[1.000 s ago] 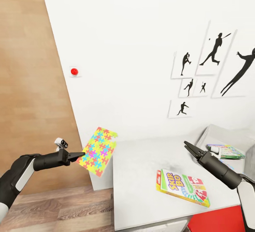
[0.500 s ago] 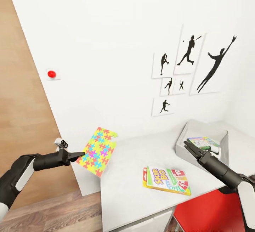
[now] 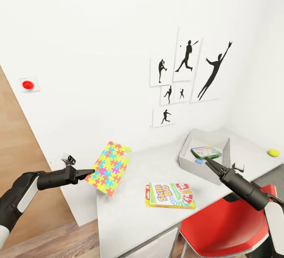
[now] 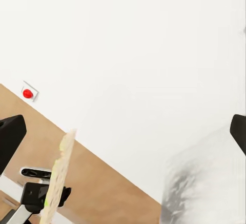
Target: Put all the toys in the child's room - the three board games (two on the bed and one on the table), the two jigsaw puzzles on the table, and the tennis ball on the table - inside the toy box on the table in the child's room.
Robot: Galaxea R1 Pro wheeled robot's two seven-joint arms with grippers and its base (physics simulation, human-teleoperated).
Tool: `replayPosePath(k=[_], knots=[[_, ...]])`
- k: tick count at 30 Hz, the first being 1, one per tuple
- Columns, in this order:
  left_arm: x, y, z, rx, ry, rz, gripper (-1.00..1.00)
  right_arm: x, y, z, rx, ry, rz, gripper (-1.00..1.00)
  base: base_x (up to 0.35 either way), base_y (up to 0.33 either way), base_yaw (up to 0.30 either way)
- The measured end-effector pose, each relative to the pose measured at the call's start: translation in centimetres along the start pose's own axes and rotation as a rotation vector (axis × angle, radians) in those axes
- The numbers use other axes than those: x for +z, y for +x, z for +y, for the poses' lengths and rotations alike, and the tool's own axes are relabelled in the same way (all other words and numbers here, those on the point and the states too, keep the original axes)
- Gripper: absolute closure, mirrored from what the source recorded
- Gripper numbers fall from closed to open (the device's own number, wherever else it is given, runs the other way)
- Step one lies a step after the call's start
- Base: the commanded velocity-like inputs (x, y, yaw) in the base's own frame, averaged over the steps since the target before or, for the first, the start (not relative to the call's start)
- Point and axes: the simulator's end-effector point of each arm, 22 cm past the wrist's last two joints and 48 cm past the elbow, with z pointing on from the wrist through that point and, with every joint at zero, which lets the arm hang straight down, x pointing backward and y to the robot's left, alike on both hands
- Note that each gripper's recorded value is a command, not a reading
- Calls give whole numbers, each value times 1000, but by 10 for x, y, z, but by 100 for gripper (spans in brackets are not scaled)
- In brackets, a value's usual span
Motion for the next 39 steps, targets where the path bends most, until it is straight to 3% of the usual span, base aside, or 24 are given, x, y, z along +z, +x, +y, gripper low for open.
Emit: replayPosePath(k=[39], knots=[[0, 0, 0, 0, -1, 1, 100, -1, 0, -3, 6, 5, 0, -100, 0, 0, -203]])
